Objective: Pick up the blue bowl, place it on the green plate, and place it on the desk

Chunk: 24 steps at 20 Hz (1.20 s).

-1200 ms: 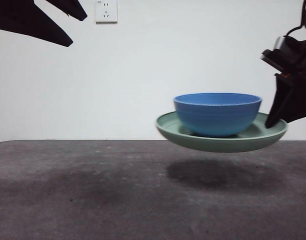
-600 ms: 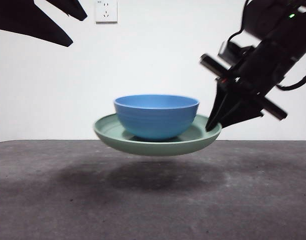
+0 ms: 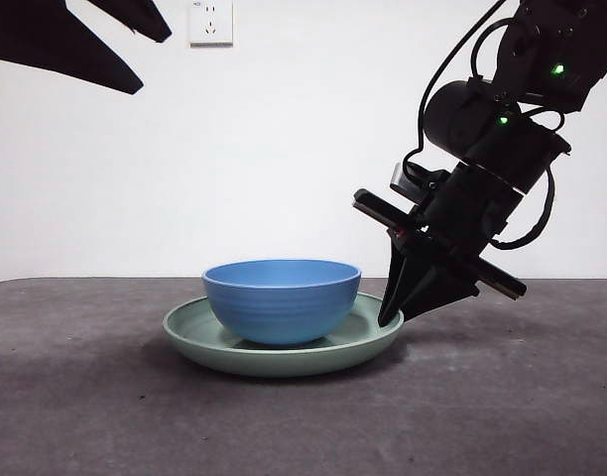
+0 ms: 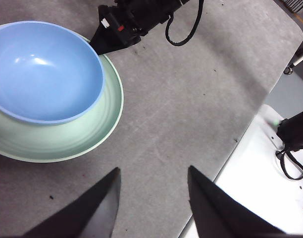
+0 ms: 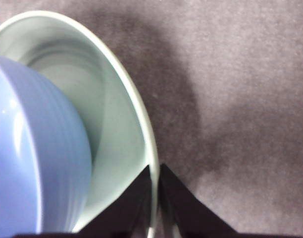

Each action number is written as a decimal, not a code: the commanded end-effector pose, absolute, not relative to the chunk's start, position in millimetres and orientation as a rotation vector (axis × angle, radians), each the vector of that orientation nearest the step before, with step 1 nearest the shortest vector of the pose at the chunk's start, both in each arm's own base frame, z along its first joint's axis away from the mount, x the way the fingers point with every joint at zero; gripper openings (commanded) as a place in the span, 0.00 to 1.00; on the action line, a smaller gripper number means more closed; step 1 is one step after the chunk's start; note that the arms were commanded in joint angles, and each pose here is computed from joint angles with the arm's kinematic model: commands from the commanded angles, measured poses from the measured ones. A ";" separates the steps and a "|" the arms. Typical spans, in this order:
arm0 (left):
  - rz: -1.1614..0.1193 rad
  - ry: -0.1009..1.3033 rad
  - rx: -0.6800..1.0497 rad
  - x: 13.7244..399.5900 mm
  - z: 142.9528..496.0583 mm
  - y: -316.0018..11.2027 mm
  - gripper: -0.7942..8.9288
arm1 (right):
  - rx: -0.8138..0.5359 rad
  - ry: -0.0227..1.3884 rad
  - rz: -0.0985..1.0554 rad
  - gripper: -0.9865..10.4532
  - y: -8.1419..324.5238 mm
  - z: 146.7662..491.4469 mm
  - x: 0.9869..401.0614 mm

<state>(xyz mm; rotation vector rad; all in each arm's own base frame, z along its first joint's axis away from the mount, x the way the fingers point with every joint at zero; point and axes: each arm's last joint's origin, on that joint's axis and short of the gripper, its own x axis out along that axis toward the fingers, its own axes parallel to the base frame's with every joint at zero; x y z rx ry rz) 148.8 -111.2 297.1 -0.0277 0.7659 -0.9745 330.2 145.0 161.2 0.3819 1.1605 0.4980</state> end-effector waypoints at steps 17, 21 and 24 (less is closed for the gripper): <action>-0.989 0.752 -0.021 149.3 299.4 -112.9 0.31 | 0.229 1.021 0.503 0.25 133.7 233.2 302.4; -0.989 0.752 -0.022 149.3 299.4 -113.0 0.31 | 0.142 0.913 0.591 0.25 121.5 287.3 260.3; -0.989 0.752 -0.021 149.3 299.4 -112.9 0.31 | 0.092 0.855 0.642 0.25 112.1 316.9 225.0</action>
